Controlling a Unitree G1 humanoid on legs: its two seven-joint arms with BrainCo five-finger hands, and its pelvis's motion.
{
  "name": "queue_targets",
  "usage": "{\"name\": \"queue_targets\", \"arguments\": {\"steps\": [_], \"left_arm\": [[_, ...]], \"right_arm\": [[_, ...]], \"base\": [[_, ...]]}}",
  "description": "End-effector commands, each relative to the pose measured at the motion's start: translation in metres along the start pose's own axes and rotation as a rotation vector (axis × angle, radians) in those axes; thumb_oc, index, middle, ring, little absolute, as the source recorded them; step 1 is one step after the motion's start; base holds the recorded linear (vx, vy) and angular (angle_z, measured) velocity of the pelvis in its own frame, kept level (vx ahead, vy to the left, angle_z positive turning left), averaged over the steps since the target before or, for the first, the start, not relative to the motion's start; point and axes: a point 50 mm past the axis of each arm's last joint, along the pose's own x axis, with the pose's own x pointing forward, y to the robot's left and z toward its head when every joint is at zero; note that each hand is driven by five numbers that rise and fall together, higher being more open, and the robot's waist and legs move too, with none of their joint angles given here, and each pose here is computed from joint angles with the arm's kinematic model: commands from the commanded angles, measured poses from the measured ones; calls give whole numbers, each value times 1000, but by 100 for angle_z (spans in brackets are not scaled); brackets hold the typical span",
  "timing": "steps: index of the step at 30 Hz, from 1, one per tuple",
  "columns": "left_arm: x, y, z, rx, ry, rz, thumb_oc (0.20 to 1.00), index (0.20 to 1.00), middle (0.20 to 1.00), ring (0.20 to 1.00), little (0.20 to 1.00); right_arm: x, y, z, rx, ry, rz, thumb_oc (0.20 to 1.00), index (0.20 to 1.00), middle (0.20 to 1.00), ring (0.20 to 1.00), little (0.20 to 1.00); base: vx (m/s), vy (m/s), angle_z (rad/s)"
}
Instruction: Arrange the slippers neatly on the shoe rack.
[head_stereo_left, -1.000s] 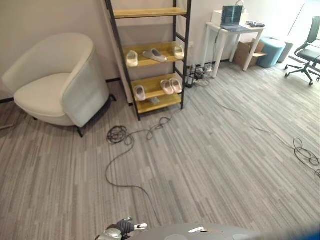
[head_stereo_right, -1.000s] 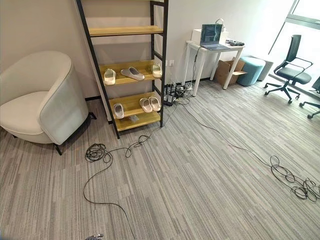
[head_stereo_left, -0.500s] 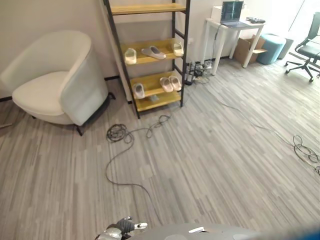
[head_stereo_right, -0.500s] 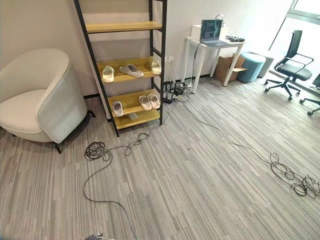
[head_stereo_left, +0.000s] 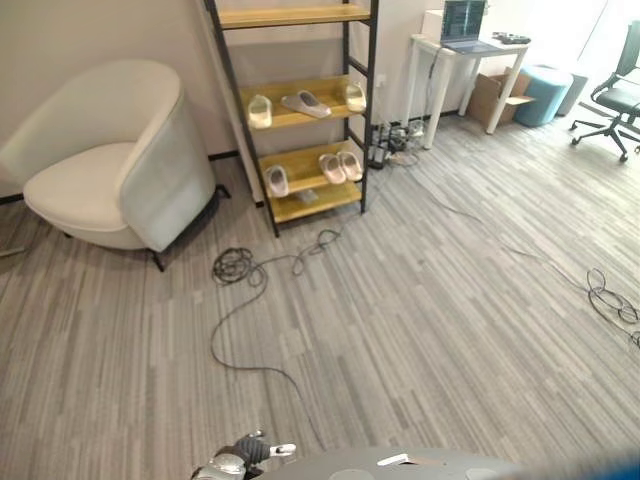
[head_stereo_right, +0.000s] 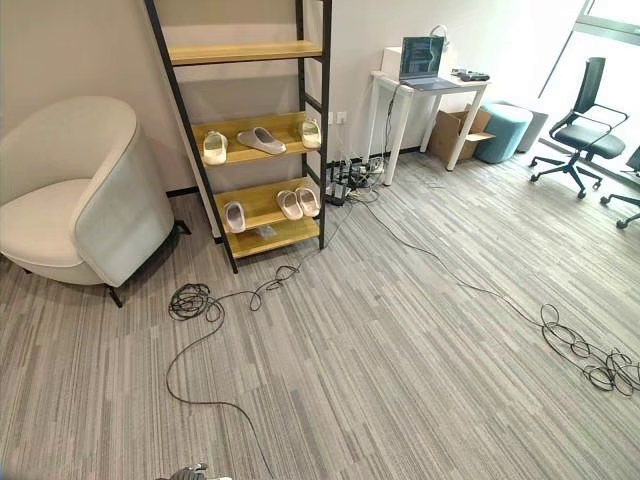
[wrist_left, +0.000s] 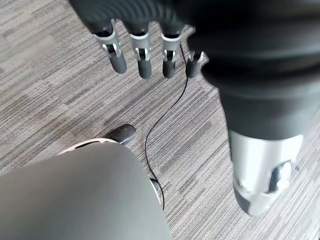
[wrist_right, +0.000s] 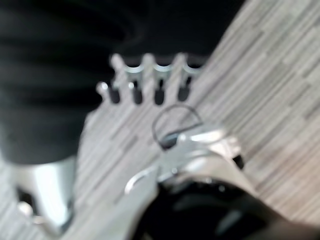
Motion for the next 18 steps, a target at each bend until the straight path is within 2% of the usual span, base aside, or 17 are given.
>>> {"name": "queue_targets", "arguments": {"steps": [1,7,18], "left_arm": [[4,-3,40,48,-103,5,1000,1000,1000,1000,1000],[3,-5,60,112,-183,9,1000,1000,1000,1000,1000],[3,-8,26,174,-68,35,1000,1000,1000,1000,1000]], "right_arm": [[2,0,27,-20,-33,0,1000,1000,1000,1000,1000],[1,-4,40,-91,-59,-16,1000,1000,1000,1000,1000],[4,7,34,-151,-40,19,1000,1000,1000,1000,1000]], "base": [[-16,-286,-26],[18,-169,-23],[241,-11,-35]]}}
